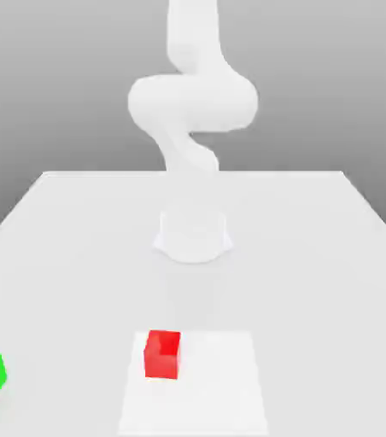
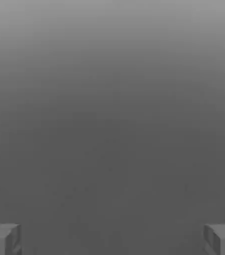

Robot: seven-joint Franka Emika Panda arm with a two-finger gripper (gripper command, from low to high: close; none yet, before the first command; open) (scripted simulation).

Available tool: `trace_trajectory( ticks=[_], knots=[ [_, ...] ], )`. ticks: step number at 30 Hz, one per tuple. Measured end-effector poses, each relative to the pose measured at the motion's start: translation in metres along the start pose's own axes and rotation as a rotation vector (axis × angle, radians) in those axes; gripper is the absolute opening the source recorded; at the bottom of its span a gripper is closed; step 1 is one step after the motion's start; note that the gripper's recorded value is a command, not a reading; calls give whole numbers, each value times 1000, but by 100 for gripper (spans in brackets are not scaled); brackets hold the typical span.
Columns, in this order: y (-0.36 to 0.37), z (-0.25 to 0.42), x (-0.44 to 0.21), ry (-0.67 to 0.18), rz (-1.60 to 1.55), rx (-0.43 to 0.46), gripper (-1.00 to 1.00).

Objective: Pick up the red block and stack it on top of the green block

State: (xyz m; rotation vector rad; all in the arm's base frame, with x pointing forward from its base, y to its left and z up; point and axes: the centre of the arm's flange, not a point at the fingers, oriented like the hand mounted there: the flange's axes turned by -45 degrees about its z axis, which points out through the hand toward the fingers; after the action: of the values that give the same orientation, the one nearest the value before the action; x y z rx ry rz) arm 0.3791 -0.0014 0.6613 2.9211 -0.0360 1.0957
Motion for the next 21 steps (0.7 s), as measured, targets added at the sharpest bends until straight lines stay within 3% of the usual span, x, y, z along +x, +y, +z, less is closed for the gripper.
trace_trajectory(
  ticks=[11, 18, 21],
  knots=[
    [27, 247, -131, -418, 21, -64, 0],
    [39, 331, -265, -667, 66, -29, 0],
    [39, 353, -301, -710, 77, -16, 0]
  ],
)
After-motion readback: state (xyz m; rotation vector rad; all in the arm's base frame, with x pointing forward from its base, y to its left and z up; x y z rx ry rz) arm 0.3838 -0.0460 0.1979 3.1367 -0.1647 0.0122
